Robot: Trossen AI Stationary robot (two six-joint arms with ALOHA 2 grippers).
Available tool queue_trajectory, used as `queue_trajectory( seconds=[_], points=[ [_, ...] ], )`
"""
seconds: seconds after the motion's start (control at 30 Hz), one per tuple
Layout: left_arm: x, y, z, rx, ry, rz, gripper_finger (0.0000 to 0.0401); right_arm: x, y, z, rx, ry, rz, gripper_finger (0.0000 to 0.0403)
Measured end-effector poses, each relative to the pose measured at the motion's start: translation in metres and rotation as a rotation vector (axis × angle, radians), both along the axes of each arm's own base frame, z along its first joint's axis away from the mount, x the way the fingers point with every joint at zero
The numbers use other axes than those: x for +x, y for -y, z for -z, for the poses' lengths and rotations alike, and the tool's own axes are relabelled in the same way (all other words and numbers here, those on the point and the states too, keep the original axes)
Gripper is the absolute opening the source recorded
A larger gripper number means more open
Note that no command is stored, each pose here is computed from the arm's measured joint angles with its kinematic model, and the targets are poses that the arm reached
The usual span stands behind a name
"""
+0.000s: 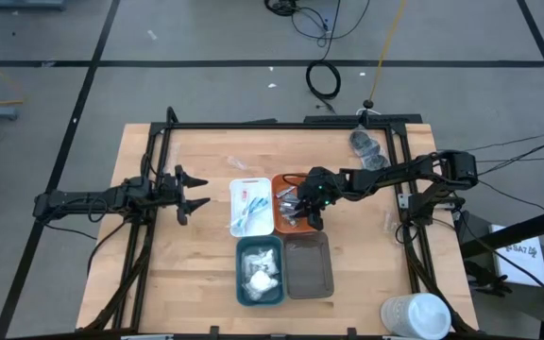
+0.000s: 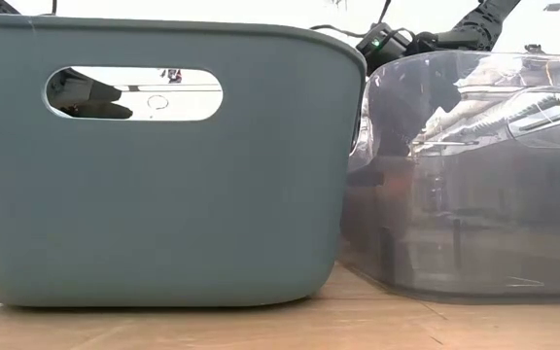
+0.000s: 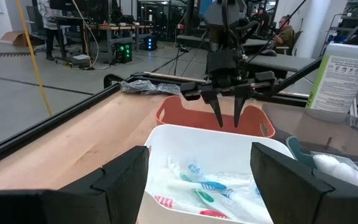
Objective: Pick & Place Travel size toiletries
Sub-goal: Put the nail cutter into the orange bin, then put the top hairbrush into the gray bin
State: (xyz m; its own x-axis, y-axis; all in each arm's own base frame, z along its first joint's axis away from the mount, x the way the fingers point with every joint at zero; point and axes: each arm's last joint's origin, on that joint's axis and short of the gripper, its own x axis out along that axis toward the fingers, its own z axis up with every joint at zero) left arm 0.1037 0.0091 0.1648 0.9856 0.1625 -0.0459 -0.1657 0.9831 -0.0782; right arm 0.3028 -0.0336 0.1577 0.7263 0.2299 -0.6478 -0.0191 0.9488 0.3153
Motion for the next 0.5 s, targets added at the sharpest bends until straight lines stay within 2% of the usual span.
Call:
queue_trajectory(
  seconds=[0.27,0.5],
  points=[
    [0.0,0.0,0.0,0.0,0.0,0.0,0.0273,0.0,0.001,-0.003,-0.013,0.023,-0.005,0.0146],
    [0.0,0.0,0.0,0.0,0.0,0.0,0.0273,-0.018,0.016,-0.034,-0.062,0.079,0.024,0.0147]
  ],
)
